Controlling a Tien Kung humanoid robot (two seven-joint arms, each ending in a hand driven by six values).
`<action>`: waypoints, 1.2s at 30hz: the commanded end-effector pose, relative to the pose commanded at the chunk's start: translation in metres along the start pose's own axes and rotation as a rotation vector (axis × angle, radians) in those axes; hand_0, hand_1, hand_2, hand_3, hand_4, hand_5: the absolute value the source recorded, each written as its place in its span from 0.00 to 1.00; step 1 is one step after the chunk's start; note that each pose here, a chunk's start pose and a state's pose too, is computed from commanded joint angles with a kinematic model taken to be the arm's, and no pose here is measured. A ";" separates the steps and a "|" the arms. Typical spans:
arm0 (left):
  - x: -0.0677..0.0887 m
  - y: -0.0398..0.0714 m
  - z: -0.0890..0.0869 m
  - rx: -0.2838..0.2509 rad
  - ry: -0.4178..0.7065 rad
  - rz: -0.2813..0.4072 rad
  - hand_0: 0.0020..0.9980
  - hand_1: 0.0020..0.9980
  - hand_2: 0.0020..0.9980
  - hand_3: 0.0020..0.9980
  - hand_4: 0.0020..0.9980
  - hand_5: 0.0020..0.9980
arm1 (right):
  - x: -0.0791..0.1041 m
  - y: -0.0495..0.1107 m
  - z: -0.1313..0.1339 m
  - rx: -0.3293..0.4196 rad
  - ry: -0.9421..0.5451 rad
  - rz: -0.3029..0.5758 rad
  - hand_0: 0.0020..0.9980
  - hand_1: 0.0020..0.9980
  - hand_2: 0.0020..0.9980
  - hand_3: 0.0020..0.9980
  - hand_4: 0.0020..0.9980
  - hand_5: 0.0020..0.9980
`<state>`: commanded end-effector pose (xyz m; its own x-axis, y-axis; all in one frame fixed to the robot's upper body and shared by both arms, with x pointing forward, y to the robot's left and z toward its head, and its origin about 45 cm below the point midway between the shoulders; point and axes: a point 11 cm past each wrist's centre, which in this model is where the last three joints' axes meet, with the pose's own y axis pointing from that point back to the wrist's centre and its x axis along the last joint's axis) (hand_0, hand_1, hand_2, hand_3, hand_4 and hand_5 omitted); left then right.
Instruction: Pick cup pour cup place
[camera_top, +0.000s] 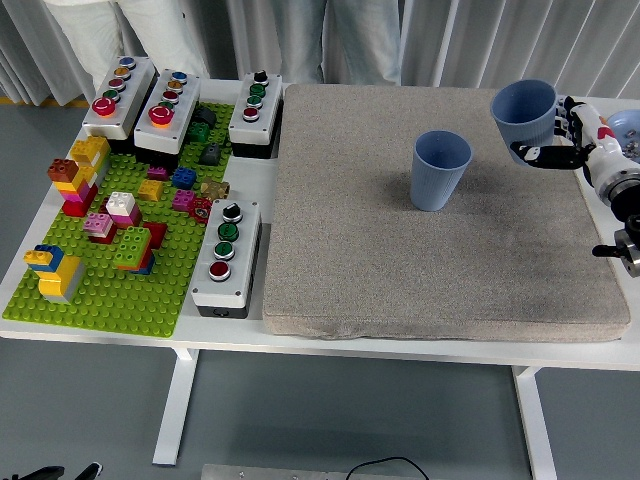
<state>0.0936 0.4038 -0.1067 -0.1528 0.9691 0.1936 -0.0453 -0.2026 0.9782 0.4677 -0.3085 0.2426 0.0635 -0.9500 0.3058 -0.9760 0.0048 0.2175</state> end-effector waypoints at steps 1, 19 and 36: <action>0.000 0.000 0.000 0.000 0.000 0.000 0.77 0.81 0.83 0.67 0.53 0.91 | 0.002 0.000 0.002 -0.014 -0.055 -0.007 0.90 0.76 0.66 0.62 0.64 0.00; -0.004 0.000 -0.001 0.002 -0.013 -0.009 0.77 0.81 0.83 0.67 0.53 0.91 | -0.028 0.008 0.044 -0.092 -0.599 -0.186 0.88 0.74 0.65 0.62 0.65 0.00; -0.006 -0.001 -0.003 0.008 -0.038 -0.014 0.77 0.81 0.83 0.67 0.53 0.91 | -0.028 0.009 0.079 -0.040 -0.431 -0.114 0.88 0.74 0.64 0.61 0.64 0.00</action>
<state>0.0919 0.3974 -0.1089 -0.1142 0.9765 0.1828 -0.0394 -0.1884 0.9813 0.4402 -0.3071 0.1626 0.0696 -0.9884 -0.1349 -0.9584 -0.1037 0.2659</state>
